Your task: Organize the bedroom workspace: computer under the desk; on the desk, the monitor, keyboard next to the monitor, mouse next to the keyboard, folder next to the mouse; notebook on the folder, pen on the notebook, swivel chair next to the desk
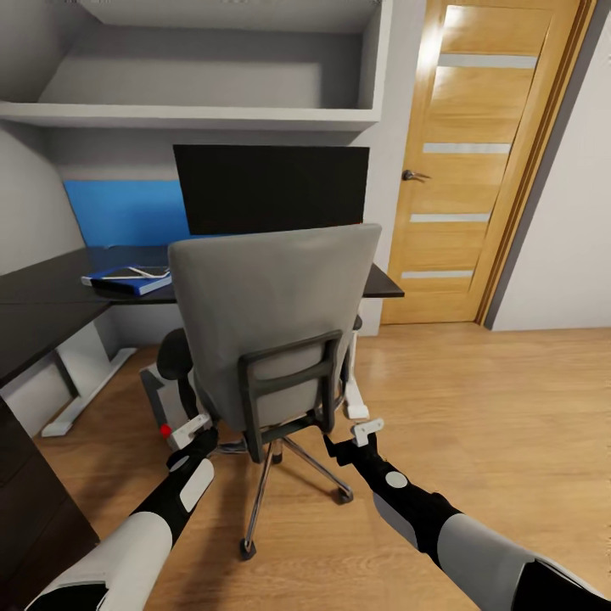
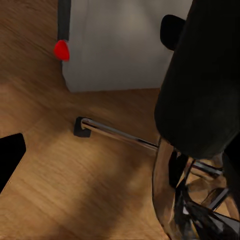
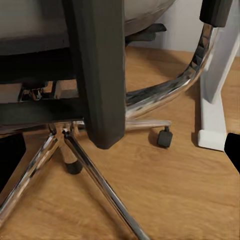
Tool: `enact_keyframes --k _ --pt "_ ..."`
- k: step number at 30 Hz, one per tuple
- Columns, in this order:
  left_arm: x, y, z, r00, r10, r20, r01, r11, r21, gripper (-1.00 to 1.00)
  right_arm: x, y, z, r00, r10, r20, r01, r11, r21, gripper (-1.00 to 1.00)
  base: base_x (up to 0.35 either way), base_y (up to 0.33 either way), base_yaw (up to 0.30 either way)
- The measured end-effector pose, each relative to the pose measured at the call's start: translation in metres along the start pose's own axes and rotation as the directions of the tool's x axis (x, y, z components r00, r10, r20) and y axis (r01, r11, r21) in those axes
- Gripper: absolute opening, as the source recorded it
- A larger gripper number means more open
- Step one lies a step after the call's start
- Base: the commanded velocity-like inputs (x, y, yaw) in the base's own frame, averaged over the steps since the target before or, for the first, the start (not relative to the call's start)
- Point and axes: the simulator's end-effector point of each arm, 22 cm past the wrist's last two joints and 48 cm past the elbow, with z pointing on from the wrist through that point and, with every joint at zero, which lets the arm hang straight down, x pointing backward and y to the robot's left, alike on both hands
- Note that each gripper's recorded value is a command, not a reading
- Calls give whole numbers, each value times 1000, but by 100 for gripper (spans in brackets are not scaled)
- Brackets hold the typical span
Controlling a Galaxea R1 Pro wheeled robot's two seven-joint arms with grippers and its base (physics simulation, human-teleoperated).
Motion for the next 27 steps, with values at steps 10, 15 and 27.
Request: enact_keyframes --k 10,15,27 --pt "0 1 0 1000 -2 0 2 1000 -3 100 0 0 0 1000 0 0 0 1000 0 100 -153 0 0" --pt "0 1 0 1000 -3 0 3 1000 -3 100 0 0 0 1000 -1 1 1 1000 0 100 -88 0 0" --pt "0 1 0 1000 -2 0 2 1000 -3 100 0 1 0 1000 0 0 0 1000 0 100 -248 46 0"
